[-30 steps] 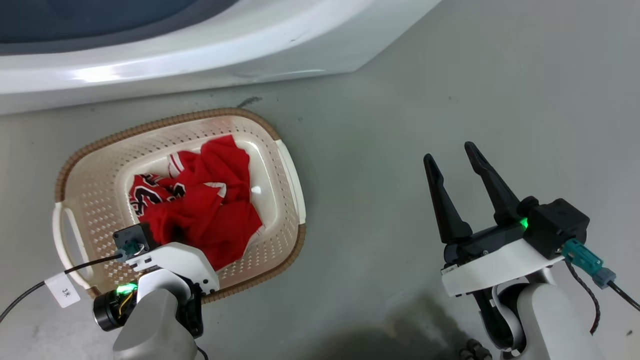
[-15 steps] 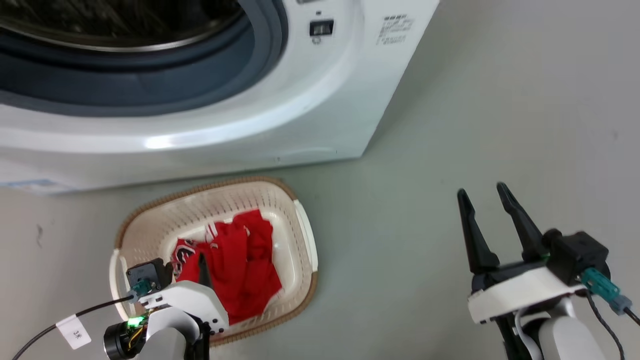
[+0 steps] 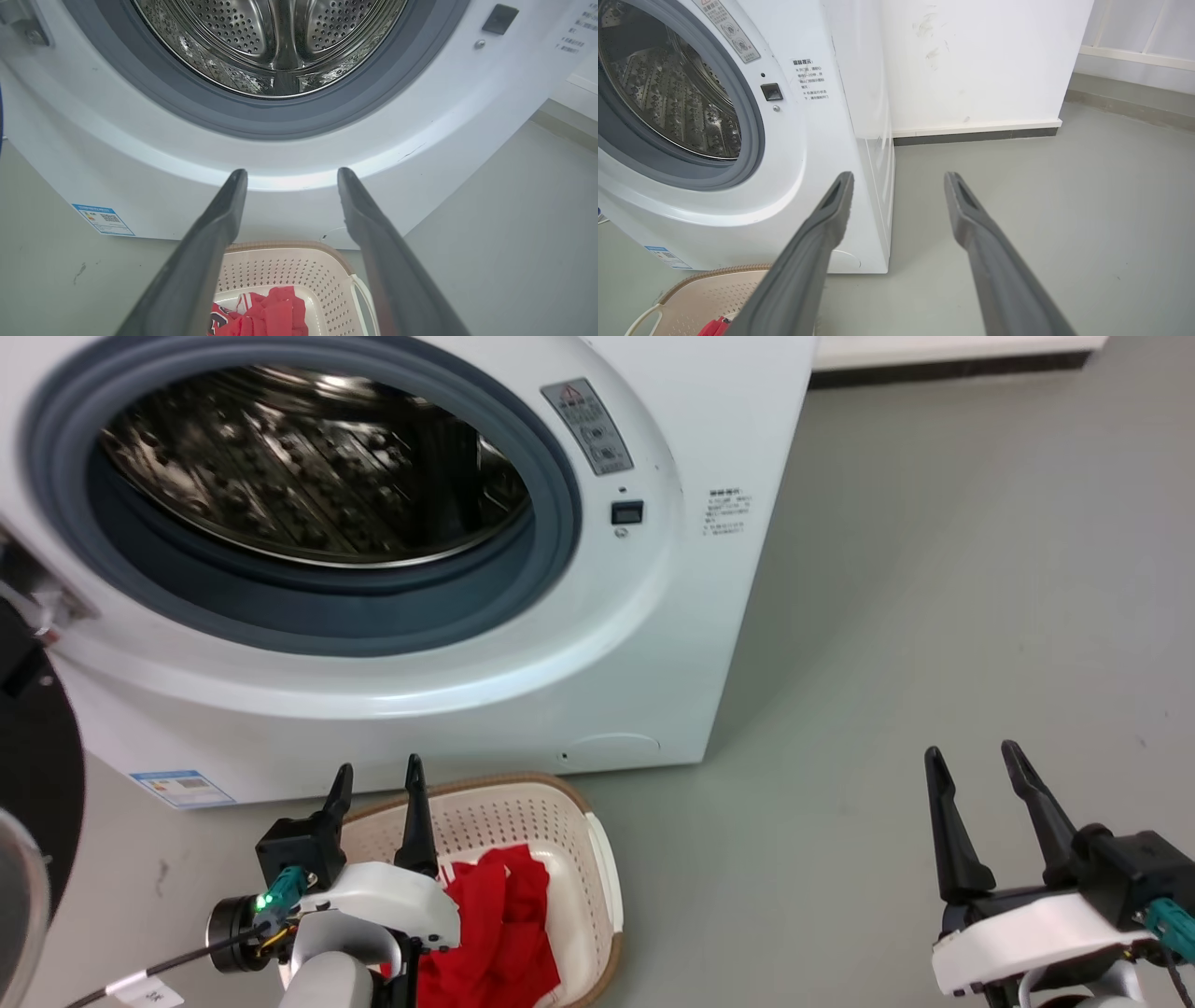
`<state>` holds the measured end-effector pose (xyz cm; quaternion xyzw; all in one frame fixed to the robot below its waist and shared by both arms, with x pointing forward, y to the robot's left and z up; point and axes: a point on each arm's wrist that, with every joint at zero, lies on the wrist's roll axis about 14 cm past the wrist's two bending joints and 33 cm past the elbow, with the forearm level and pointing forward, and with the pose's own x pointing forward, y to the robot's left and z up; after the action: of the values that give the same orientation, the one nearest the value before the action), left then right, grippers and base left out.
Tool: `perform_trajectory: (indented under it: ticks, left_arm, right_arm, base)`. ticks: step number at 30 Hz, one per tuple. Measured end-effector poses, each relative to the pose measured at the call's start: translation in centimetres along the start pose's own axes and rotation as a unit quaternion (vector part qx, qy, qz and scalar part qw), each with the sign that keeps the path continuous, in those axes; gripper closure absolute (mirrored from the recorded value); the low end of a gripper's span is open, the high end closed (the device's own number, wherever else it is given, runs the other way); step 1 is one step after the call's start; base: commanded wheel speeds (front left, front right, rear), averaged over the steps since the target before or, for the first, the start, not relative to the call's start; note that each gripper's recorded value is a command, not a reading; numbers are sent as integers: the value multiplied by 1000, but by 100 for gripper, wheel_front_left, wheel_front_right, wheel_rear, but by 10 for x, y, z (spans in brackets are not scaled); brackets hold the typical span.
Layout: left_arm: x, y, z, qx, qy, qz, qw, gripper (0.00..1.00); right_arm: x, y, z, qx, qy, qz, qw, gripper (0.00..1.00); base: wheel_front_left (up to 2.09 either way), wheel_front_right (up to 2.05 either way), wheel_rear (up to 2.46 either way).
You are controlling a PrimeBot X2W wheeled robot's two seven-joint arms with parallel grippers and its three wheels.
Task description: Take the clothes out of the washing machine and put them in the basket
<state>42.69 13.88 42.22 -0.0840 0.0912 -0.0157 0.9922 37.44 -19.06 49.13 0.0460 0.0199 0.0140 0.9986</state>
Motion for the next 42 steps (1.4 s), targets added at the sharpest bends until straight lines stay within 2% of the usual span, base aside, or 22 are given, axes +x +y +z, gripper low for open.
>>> perform_trajectory:
  ticks: [6,13,25,42]
  left_arm:
    - [-23,-8,60,26,-95,-10,995,0]
    - [-60,-1,91,55,-150,-6,987,0]
    - [-99,-1,96,66,-171,-7,983,0]
    - [-101,-5,90,66,-163,-11,984,0]
  right_arm:
    - [-12,8,25,-20,-29,12,999,0]
    - [-32,16,41,-35,-47,23,998,0]
    - [-44,26,51,-35,-60,38,997,0]
    - [-45,33,47,-25,-54,48,997,0]
  base:
    - [0,0,0]
    - [0,0,0]
    - [0,0,0]
    - [0,0,0]
